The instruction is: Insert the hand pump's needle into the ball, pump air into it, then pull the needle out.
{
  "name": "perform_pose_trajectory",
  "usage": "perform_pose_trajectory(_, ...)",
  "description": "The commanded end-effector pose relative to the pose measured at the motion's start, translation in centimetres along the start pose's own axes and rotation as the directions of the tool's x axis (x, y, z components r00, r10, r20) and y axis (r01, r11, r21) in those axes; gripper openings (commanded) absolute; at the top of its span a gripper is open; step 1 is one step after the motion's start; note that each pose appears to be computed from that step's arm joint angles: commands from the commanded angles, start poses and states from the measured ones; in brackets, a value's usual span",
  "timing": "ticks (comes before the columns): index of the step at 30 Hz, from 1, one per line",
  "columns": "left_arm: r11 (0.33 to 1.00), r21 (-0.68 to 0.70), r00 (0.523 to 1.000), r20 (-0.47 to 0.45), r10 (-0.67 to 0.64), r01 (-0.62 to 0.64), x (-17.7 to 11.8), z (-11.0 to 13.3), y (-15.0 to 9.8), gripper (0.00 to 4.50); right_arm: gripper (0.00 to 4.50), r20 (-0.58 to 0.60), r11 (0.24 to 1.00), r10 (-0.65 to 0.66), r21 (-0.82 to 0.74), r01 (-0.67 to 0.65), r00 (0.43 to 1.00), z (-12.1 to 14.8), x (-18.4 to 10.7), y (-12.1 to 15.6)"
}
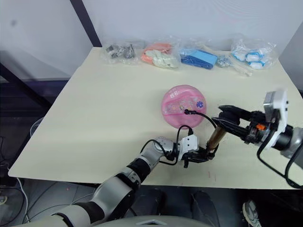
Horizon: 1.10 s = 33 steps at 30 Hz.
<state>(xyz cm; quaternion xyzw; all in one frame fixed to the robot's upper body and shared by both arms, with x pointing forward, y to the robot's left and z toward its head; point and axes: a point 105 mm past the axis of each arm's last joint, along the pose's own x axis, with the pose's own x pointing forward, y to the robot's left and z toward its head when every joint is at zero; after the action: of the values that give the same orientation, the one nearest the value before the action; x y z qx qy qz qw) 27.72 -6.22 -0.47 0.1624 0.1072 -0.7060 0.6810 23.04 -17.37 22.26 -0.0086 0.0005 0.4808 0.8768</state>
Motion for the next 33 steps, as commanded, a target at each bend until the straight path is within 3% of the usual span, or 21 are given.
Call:
perform_pose_trajectory(1, 0.993, -0.116, 0.991, -0.132, -0.037, 0.022, -0.6, -4.5, -1.8, 1.1, 1.74, 0.072, 0.994, 0.012, -0.11, -0.004, 0.997, 4.9, -1.1, 0.3)
perform_pose_trajectory(6, 0.993, -0.116, 0.99, -0.134, -0.038, 0.022, -0.6, -4.6, -1.9, 1.1, 1.74, 0.101, 0.991, 0.026, -0.13, -0.013, 0.995, 7.4, -1.4, 0.5)
perform_pose_trajectory(12, 0.993, -0.118, 0.99, -0.134, -0.039, 0.023, -0.6, -4.7, -2.0, 1.1, 1.74, 0.053, 0.995, 0.028, -0.102, -0.022, 0.998, 6.4, -1.3, 0.4)
perform_pose_trajectory(18, 0.993, -0.116, 0.991, -0.132, -0.036, 0.02, -0.6, -4.6, -2.0, 1.1, 1.74, -0.077, 0.999, 0.005, -0.037, -0.008, 0.997, 0.3, -0.6, 0.3)
perform_pose_trajectory(24, 0.993, -0.116, 0.99, -0.135, -0.031, 0.016, -0.6, -4.6, -1.9, 1.1, 1.74, -0.113, 0.998, 0.023, 0.056, -0.017, 0.993, -5.1, 0.3, 1.0)
perform_pose_trajectory(33, 0.993, -0.114, 0.991, -0.135, -0.023, 0.007, -0.7, -4.6, -1.7, 1.1, 1.74, -0.141, 0.997, -0.018, 0.076, 0.029, 0.99, -10.6, 1.4, 1.2)
